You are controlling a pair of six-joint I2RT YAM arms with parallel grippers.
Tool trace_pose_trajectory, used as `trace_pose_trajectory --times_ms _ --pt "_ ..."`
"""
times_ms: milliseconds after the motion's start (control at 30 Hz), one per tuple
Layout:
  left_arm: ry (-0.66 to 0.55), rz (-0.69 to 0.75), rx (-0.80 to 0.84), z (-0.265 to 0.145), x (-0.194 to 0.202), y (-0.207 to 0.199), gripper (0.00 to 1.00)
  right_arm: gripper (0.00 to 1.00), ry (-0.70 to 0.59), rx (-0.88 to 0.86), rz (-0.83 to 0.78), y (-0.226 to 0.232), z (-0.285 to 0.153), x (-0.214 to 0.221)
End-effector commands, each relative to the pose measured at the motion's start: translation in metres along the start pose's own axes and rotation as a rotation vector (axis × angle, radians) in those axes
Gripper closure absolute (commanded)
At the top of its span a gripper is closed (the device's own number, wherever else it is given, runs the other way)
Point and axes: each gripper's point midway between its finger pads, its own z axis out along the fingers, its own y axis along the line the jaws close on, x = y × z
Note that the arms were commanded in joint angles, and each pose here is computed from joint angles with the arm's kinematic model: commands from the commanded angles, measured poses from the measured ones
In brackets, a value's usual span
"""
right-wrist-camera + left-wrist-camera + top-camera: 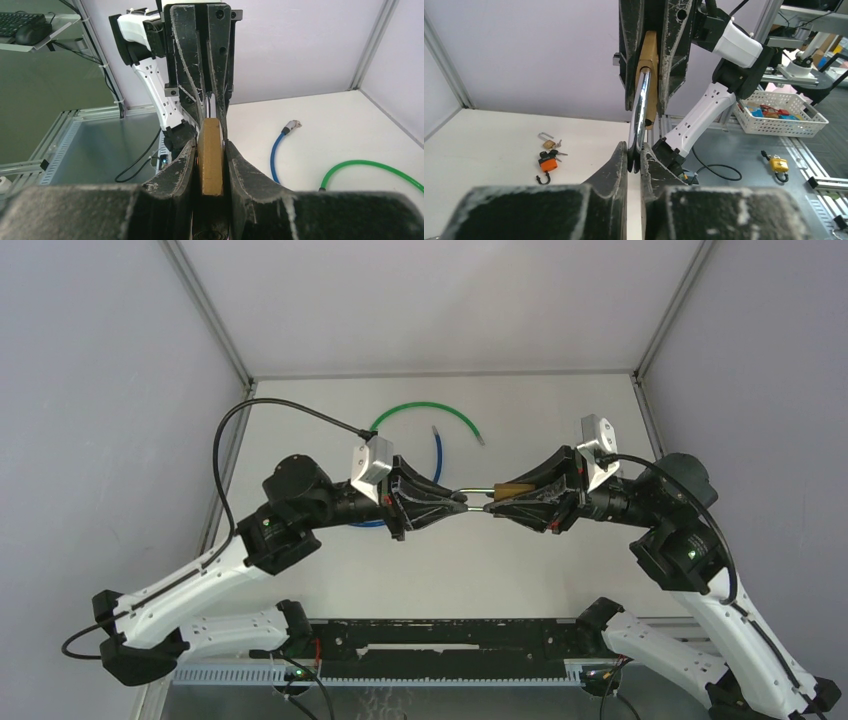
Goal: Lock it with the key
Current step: Lock the lock.
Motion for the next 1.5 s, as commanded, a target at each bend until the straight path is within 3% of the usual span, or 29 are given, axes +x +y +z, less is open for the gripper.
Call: trace_pose_trajectory --times_ms 0,167,400,567,833,1133,1467 --pt "-0.09 0.041 0.037 0.0 -0.04 -0.013 0.96 1.0 -0.113 0.004 -0.094 0.004 -0.002 -0.036" --pt "-0.103 0.033 0.053 0.005 -0.045 -0.016 1.0 1.0 -0.118 0.017 -0.095 0.002 -0.001 -0.037" --pt "-0.12 -0.149 0.094 0.032 -0.021 -0.036 1.0 1.0 -0.159 0.099 -0.08 -0.018 0.006 -0.045" --pt "-0.124 -0.195 0.13 0.047 -0.024 -0.047 1.0 1.0 -0.135 0.137 -0.09 -0.027 0.008 -0.035" --pt "-0.077 -0.19 0.15 0.062 -0.006 -0.051 1.0 1.0 -0.197 0.021 -0.094 -0.014 0.019 -0.051" --pt "-0.1 -0.101 0.176 0.076 -0.01 -0.055 1.0 1.0 -0.107 0.177 -0.04 -0.051 0.023 -0.018" --pt "0.068 -0.102 0.238 0.085 0.045 -0.071 1.0 1.0 -0.145 0.216 -0.069 -0.071 0.04 -0.036"
